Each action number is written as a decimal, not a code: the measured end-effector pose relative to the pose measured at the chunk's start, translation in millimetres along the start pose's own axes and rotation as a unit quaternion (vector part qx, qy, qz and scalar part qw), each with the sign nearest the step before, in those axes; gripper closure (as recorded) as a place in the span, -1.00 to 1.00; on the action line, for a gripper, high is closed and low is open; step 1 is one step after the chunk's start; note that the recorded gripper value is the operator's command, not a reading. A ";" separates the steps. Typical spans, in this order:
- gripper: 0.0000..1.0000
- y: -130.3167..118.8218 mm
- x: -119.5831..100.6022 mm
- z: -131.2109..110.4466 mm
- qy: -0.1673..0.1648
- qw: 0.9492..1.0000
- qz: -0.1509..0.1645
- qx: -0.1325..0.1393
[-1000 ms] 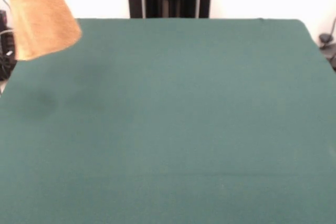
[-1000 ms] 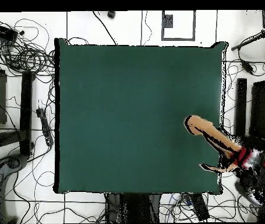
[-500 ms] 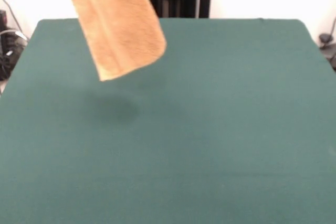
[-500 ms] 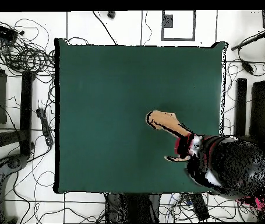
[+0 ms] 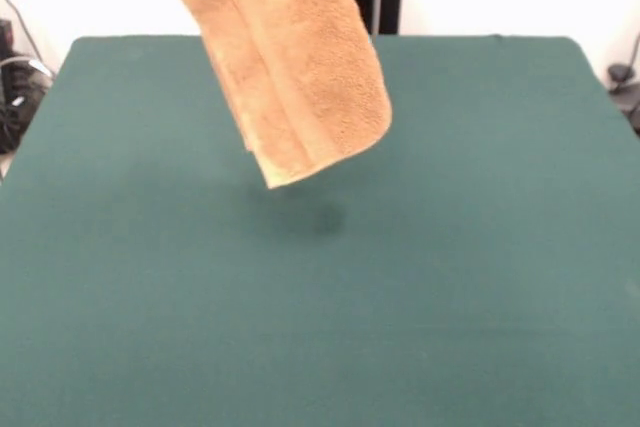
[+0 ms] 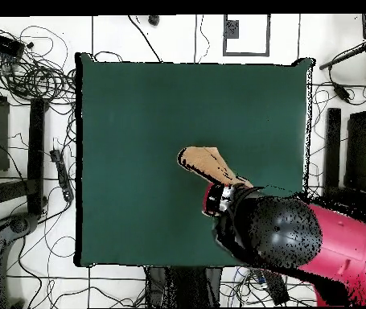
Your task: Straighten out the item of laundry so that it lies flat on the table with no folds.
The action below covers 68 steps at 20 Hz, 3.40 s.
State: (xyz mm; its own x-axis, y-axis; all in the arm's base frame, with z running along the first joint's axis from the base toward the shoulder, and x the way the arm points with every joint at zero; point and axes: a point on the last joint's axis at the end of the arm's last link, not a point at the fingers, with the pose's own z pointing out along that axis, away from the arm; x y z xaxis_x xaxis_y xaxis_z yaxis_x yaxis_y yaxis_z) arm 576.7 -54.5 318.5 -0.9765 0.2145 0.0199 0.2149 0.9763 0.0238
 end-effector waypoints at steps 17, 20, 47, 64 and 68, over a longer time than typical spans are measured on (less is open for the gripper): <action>1.00 13.0 23.7 -10.1 -0.004 1.000 0.013 0.000; 1.00 17.3 24.9 -11.5 -0.006 1.000 0.012 -0.001; 1.00 58.8 72.0 33.6 -0.046 0.999 -0.014 0.013; 1.00 92.9 93.5 52.9 -0.070 0.997 -0.034 0.011; 1.00 108.4 101.8 55.0 -0.067 0.997 -0.042 0.011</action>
State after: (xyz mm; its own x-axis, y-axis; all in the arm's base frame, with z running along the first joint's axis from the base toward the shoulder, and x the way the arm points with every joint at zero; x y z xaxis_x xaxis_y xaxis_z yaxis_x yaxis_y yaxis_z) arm 499.9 74.7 268.1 -0.9844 0.1331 -0.1153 0.1342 0.9910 -0.0015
